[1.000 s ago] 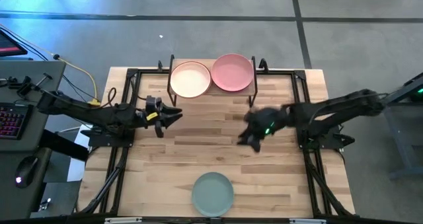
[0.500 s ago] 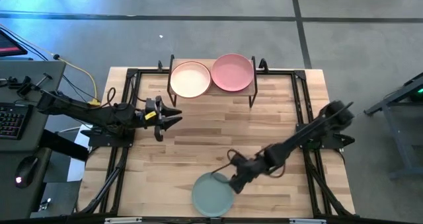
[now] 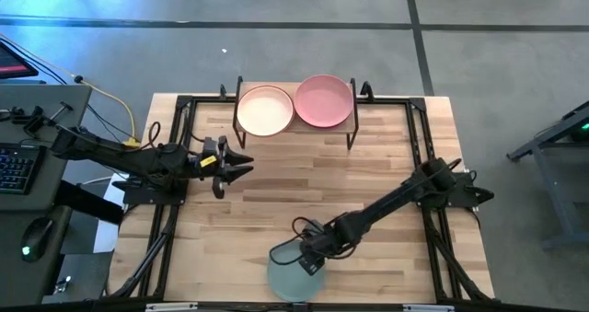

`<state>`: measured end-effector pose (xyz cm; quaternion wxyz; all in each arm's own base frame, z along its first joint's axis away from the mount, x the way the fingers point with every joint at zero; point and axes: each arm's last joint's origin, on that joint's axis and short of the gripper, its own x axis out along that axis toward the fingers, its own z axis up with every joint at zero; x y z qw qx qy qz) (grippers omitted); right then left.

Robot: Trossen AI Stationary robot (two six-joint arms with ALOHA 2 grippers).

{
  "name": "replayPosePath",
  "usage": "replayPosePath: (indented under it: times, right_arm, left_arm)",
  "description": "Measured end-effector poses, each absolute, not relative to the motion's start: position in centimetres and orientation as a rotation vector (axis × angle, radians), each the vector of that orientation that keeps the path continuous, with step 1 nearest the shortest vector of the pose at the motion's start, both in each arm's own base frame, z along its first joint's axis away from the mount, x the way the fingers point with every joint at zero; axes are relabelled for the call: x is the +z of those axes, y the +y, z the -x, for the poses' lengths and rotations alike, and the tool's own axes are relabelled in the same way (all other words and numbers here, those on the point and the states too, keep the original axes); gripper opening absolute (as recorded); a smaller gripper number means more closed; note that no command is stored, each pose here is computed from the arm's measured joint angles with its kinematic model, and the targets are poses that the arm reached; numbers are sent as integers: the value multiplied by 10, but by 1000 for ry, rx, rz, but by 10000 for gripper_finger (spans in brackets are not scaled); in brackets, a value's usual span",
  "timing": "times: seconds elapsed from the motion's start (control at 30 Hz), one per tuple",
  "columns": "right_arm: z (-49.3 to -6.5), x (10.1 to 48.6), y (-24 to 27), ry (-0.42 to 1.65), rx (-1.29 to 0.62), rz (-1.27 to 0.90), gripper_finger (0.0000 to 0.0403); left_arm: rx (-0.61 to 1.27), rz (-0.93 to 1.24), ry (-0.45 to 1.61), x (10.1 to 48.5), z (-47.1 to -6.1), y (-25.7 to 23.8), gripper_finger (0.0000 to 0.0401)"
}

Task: Place and stack plates onto a shelf
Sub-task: Stack the gray plate on top of the light orange plate on the shelf

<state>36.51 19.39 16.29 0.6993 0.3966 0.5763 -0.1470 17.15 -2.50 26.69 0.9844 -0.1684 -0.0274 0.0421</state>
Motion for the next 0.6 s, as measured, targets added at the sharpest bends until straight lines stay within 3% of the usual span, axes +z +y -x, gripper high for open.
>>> replayPosePath:
  times: [0.33,0.47,0.6]
  right_arm:
    - [-364,145,194,1329,-397,-864,166]
    - [-365,139,195,1351,-405,-868,124]
    - [-362,141,193,1368,-418,-849,45]
  left_arm:
    - [12,349,-98,275,-163,-25,124]
    - [10,345,-117,278,-159,-24,124]
    - [39,333,-168,284,-151,-22,124]
